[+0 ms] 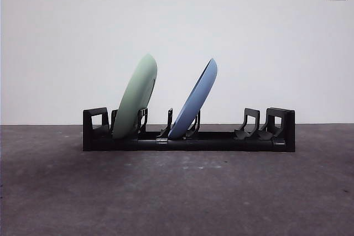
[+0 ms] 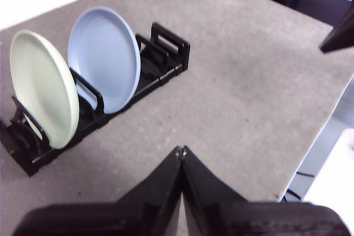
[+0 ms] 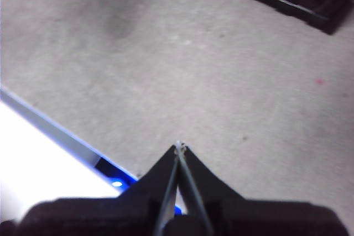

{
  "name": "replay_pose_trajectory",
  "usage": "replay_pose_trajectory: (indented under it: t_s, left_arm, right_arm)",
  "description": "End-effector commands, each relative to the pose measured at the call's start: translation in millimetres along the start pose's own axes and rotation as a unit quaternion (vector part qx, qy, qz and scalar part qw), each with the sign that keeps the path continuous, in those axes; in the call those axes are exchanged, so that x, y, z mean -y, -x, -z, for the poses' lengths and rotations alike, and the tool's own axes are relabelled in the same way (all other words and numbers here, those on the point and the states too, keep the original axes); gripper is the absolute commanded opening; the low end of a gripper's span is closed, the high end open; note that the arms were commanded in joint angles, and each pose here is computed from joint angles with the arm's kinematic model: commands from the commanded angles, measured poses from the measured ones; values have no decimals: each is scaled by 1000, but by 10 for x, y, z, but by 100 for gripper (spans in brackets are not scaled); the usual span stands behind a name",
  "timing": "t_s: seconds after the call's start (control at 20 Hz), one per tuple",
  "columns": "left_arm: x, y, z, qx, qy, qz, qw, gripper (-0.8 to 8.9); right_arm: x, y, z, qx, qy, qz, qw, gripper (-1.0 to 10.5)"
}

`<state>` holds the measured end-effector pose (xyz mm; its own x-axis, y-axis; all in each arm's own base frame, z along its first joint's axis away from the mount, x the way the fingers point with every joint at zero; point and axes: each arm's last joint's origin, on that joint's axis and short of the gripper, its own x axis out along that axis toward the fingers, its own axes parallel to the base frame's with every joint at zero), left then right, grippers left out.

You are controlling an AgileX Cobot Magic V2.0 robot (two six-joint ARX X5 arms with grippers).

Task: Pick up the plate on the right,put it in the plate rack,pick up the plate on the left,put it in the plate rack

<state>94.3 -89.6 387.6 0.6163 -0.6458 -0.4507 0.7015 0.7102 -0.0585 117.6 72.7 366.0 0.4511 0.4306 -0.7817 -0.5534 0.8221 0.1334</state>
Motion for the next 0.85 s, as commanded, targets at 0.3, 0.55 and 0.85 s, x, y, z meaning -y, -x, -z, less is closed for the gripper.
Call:
replay_pose_trajectory:
  t_s: [0.3, 0.55, 0.85]
  left_arm:
    - [-4, -26, 13, -9, 2, -7, 1000, -3]
    - [-11, -27, -3, -1, -15, -18, 1000, -3]
    - [-167, 54, -107, 55, -55, -157, 985, -3]
  right_arm:
    - [31, -20, 3, 1, -3, 50, 999, 2]
    - [36, -19, 2, 2, -3, 60, 998, 2]
    - [37, -19, 2, 2, -3, 61, 998, 2]
